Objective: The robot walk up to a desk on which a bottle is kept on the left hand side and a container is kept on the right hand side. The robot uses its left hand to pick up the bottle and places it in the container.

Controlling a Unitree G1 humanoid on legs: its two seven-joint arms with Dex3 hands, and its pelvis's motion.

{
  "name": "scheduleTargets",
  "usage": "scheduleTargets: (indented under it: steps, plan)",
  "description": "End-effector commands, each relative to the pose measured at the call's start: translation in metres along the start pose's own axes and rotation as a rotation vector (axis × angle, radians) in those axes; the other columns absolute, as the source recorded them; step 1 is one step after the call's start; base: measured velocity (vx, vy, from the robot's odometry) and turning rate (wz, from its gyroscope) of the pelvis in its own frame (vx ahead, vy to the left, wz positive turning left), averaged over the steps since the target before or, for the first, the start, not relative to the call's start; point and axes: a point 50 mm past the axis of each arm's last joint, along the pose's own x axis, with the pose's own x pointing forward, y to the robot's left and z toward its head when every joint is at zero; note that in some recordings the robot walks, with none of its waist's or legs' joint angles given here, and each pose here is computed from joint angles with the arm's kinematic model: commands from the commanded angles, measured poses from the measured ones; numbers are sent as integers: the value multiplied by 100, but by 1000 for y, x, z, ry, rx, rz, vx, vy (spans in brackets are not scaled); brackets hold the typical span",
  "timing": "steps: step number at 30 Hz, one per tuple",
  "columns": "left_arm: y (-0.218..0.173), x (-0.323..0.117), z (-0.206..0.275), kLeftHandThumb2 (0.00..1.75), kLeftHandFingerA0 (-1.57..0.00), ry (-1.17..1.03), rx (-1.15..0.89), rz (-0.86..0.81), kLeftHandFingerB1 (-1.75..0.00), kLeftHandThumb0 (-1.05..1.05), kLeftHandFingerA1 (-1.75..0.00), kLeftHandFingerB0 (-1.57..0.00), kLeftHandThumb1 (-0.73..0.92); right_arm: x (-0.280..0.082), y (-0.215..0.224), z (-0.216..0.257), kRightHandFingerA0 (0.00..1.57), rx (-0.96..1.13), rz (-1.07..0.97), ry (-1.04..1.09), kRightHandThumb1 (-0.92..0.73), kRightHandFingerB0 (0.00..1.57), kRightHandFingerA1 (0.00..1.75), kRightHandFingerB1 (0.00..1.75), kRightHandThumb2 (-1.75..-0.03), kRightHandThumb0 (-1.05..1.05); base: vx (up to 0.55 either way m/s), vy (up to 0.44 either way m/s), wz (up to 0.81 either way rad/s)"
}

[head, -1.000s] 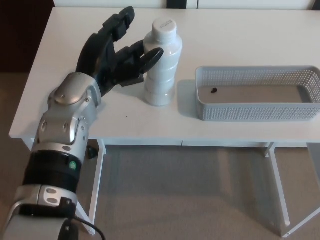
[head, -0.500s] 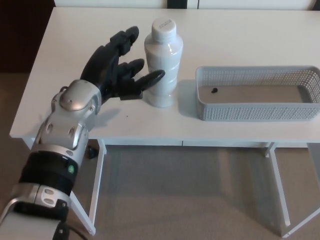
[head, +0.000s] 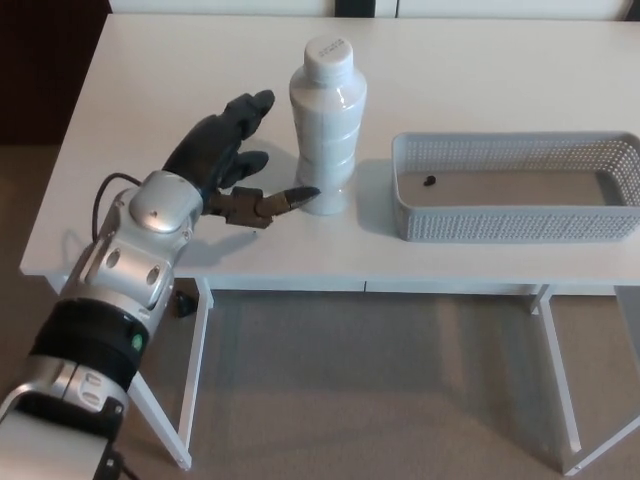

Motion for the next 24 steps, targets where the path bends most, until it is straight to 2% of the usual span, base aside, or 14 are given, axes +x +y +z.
scheduleTargets:
  steps: [1, 3, 4, 7, 9, 10, 11, 13, 15, 16, 17, 18, 23, 24]
  plan:
    - [5, 6, 10, 55, -7, -20, 33, 70, -10, -64, -27, 0, 48, 1, -5, 4, 89, -27, -5, 1, -32, 81, 51, 50, -69, -73, 0, 0, 0]
    - [2, 8, 12, 56, -5, -16, -1, 79, -6, -61, -28, 0, 49, 2, -5, 5, 95, -39, 0, -5, -41, 84, 47, 44, -56, -67, 0, 0, 0]
    - [1, 9, 13, 75, -6, -16, -12, 82, -6, -63, -25, 0, 40, 2, -5, 7, 95, -47, 3, -10, -41, 84, 47, 44, -56, -67, 0, 0, 0]
    - [1, 10, 14, 74, -5, -22, -23, 88, -6, -63, -23, 0, 40, 4, -5, 9, 95, -65, 3, -12, -42, 83, 47, 44, -56, -68, 0, 0, 0]
    - [2, 11, 14, 56, -12, -20, -28, 97, -7, -62, -33, 0, 50, 5, -5, 11, 95, -62, 2, -14, -41, 84, 47, 44, -55, -69, 0, 0, 0]
    - [3, 11, 14, 76, -5, -15, -29, 103, -6, -65, -41, 0, 41, 5, -5, 11, 90, -60, 5, -15, -33, 81, 52, 50, -70, -73, 0, 0, 0]
    - [3, 11, 14, 76, -5, -11, -30, 107, -6, -65, -41, 0, 41, 5, -5, 11, 90, -60, 7, -16, -33, 81, 52, 50, -70, -73, 0, 0, 0]
    - [4, 11, 13, 75, -6, -7, -30, 113, -6, -64, -44, 0, 41, 5, -5, 11, 94, -60, 9, -17, -41, 84, 47, 44, -55, -69, 0, 0, 0]
    - [8, 12, 12, 75, -9, -3, -26, 127, -6, -65, -45, 0, 40, 6, -4, 13, 97, -61, 15, -20, -31, 83, 57, 52, -73, -78, 0, 0, 0]
    - [9, 12, 12, 75, -10, -2, -23, 130, -6, -65, -45, 0, 40, 6, -3, 13, 91, -63, 18, -21, -41, 84, 46, 44, -54, -67, 0, 0, 0]
    - [9, 12, 12, 75, -10, -2, -23, 130, -6, -65, -45, 0, 40, 6, -3, 13, 91, -63, 18, -21, -41, 84, 46, 44, -54, -67, 0, 0, 0]
    - [10, 13, 13, 76, -12, -3, -23, 132, -7, -64, -46, 0, 39, 7, -3, 14, 89, -64, 18, -19, -33, 81, 52, 51, -70, -72, 0, 0, 0]
    - [8, 16, 18, 79, 0, -3, -20, 131, -10, -64, -18, 0, 39, 6, -1, 12, 92, -74, 27, -20, -42, 83, 46, 44, -55, -66, 0, 0, 0]
    - [6, 18, 22, 78, -7, -8, -13, 126, -6, -66, -30, 0, 41, 6, 0, 12, 90, -75, 29, -21, -41, 83, 46, 44, -55, -66, 0, 0, 0]
